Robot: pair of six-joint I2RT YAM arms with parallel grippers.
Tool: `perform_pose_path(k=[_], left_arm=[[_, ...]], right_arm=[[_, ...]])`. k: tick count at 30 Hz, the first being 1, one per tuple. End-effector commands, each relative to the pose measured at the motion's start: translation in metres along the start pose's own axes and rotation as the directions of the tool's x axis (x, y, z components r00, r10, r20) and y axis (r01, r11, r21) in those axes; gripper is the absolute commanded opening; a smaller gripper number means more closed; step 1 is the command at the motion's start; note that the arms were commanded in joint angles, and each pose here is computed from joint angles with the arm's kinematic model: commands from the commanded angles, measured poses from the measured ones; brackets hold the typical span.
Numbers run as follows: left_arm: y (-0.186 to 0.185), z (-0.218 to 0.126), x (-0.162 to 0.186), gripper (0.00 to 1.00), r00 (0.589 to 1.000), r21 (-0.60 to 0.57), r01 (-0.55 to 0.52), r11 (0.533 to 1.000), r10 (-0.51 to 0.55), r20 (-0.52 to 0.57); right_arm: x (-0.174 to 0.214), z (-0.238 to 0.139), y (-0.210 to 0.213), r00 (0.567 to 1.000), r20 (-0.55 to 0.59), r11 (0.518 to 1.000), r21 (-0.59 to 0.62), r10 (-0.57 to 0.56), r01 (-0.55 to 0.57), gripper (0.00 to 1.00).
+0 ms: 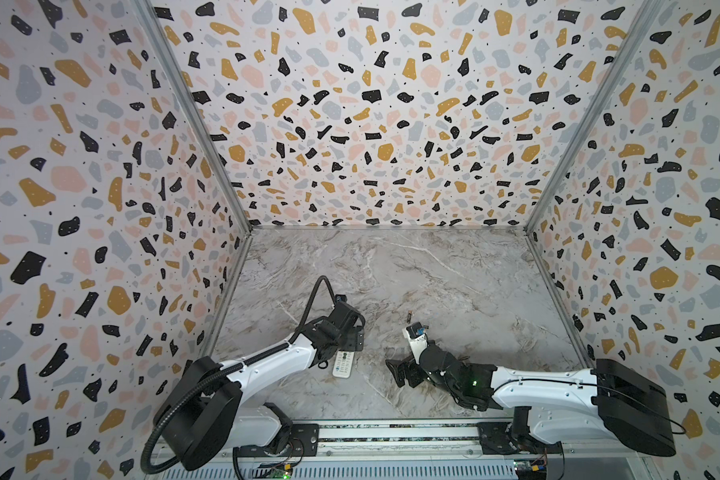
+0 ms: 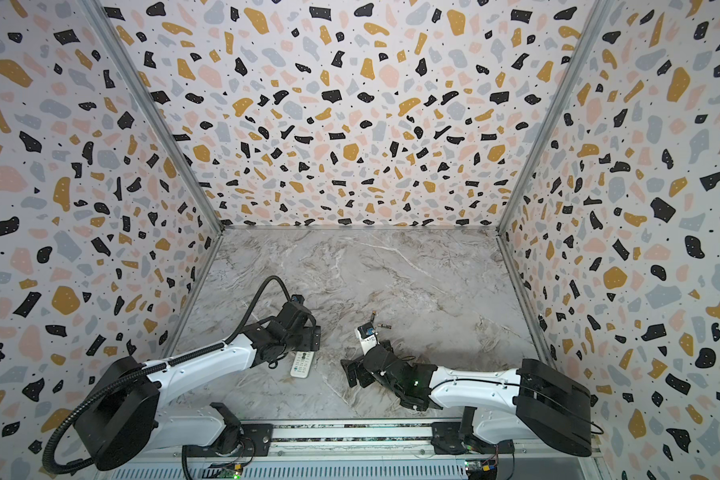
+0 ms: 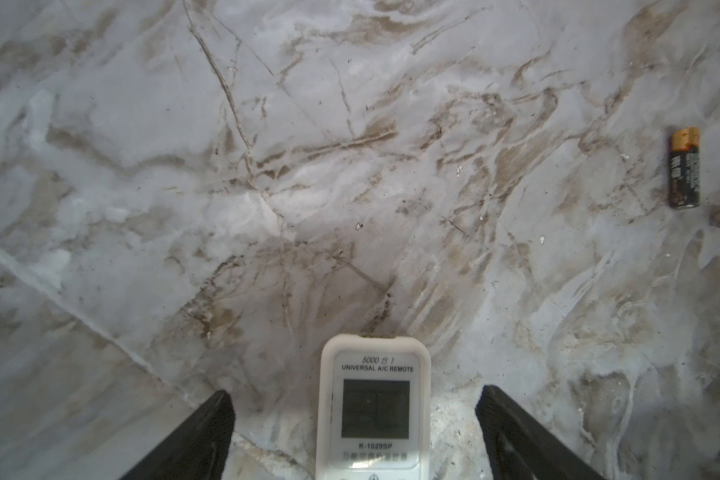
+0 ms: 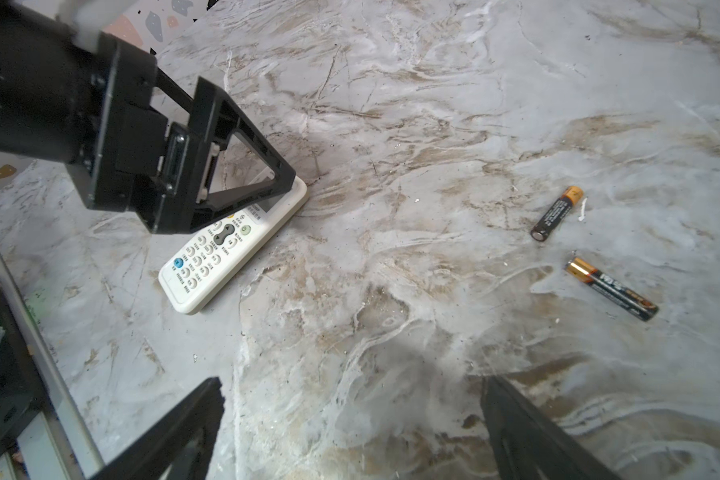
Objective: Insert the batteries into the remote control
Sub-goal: 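Move the left gripper down onto the white remote while the right arm reaches toward it, then close the left gripper on the white remote's end and lift it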
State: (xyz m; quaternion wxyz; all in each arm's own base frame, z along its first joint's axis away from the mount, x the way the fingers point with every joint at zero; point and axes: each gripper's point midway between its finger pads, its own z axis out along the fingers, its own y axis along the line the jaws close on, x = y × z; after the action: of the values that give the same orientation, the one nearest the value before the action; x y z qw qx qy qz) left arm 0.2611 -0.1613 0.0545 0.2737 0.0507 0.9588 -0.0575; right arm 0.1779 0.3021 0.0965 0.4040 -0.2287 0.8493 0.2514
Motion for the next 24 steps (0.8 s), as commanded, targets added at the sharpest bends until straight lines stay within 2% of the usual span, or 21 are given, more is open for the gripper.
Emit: perform_pose_path(k=[1, 16, 24], left_arm=[[0.003, 0.006, 0.012, 0.90, 0.999, -0.029, -0.010, 1.000, 0.009, -0.033], [0.005, 0.022, 0.029, 0.83, 0.997, -0.079, -0.031, 0.996, 0.026, -0.067], [0.004, 0.026, 0.032, 0.74, 0.997, -0.084, -0.030, 0.996, 0.024, -0.070]], right_arm=[[-0.002, -0.002, 0.000, 1.000, 0.021, 1.000, 0.000, 0.019, -0.019, 0.99], [-0.006, -0.010, -0.003, 0.999, 0.045, 1.000, 0.001, 0.016, -0.016, 0.99], [-0.009, -0.016, -0.006, 0.998, 0.064, 1.000, 0.001, 0.026, -0.027, 0.99]])
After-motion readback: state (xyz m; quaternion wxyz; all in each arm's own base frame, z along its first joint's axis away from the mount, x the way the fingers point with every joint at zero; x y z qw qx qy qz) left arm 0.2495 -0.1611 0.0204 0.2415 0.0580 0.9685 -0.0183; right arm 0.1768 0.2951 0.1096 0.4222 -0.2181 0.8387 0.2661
